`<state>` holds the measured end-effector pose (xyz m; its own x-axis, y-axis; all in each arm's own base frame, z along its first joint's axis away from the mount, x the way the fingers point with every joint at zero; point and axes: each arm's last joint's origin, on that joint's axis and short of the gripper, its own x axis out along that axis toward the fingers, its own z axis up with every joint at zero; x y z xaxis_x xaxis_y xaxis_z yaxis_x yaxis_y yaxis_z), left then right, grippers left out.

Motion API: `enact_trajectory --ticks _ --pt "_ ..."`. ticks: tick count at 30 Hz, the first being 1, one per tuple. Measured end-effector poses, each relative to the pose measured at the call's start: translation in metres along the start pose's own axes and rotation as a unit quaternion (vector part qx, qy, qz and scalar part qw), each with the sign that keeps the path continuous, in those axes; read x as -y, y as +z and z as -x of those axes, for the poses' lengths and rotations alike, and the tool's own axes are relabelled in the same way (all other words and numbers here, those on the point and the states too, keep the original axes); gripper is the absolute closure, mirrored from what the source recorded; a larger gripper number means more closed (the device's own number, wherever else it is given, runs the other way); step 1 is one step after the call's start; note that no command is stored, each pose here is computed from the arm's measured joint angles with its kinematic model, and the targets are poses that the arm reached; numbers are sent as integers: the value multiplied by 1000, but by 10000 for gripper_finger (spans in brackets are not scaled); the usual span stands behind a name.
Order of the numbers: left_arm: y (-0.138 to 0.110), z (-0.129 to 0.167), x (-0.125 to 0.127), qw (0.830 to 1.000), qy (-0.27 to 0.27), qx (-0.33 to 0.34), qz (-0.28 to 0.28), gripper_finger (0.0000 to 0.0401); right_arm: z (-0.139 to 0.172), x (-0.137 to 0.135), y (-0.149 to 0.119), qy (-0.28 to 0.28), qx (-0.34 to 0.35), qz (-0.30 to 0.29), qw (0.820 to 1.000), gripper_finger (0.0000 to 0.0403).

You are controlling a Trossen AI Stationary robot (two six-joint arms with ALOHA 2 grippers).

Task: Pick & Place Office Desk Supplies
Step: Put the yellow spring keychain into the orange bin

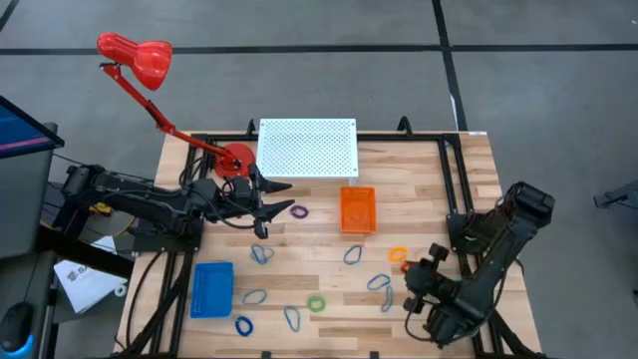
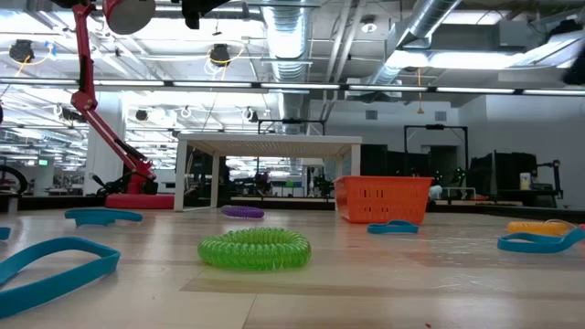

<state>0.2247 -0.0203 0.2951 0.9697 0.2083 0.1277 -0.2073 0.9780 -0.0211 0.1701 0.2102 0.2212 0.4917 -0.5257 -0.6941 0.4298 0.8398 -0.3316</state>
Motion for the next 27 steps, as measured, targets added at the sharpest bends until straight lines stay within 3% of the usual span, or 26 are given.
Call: enact_trajectory --ticks 3,9,17,22,27 --pt "0 0 0 1000 0 -2 -1 219 -6 8 -1 9 30 -23 999 299" --pt "0 0 0 1000 1 -2 -1 219 -33 30 -8 33 -12 -56 998 280" --pt "-1 0 -1 1000 3 -3 -1 219 -58 75 -3 53 -33 -166 984 257" --pt "-1 0 -1 1000 3 -4 -2 219 -69 99 6 42 -68 -249 965 264" --pt "-1 0 -1 1000 3 -3 -10 219 -90 104 13 6 -108 -230 967 273"
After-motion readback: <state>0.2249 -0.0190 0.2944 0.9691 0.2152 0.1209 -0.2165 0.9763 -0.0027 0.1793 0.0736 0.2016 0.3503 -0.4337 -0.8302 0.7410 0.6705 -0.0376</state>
